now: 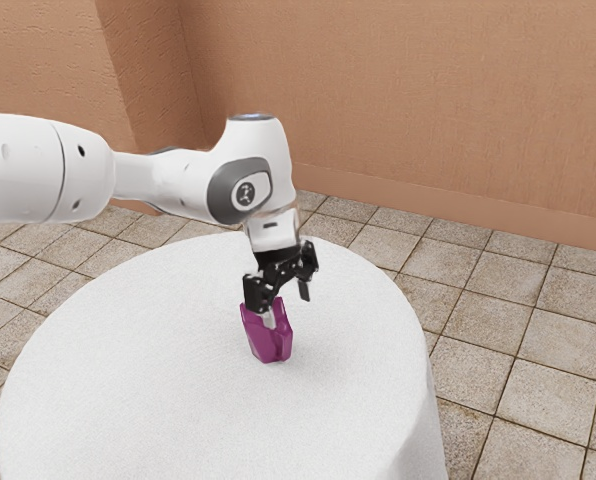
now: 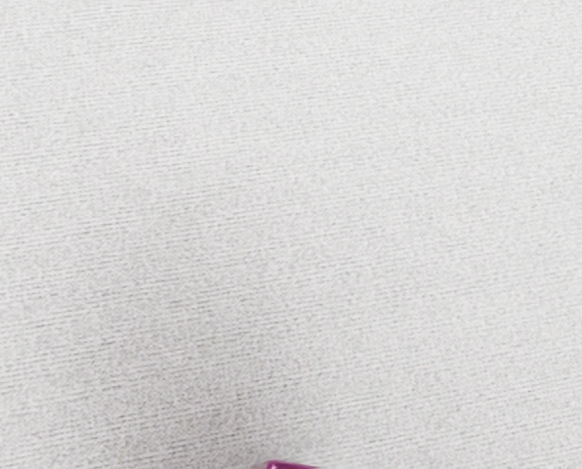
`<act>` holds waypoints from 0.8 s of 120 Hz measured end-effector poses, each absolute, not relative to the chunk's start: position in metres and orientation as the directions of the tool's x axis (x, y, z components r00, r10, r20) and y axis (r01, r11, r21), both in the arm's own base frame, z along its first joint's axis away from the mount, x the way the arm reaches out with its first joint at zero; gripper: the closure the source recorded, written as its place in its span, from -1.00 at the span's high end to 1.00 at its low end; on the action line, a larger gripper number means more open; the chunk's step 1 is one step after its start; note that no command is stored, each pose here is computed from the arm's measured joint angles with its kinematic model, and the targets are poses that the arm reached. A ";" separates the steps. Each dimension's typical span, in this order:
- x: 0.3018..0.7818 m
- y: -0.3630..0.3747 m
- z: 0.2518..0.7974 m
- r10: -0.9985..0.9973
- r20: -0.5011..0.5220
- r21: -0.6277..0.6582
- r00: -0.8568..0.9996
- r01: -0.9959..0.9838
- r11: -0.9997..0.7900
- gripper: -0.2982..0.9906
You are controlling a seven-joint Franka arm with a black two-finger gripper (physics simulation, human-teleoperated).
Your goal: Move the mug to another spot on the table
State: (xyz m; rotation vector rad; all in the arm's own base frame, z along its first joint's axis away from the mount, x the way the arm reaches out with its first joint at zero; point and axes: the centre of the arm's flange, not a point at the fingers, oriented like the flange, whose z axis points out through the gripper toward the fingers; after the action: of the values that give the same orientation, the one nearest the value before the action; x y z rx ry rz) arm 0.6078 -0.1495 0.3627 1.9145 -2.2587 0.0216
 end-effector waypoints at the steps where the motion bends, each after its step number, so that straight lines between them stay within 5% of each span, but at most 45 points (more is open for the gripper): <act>1: 0.608 -0.149 0.362 -0.976 0.148 0.104 -0.159 -0.979 0.175 0.54; 96: 0.628 -0.132 0.298 -0.985 0.059 0.072 -0.164 -0.983 0.168 0.54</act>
State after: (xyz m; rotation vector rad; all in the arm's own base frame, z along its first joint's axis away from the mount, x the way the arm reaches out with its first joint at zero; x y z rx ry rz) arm 0.6280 -0.1321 0.2975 1.9685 -2.3293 -0.0263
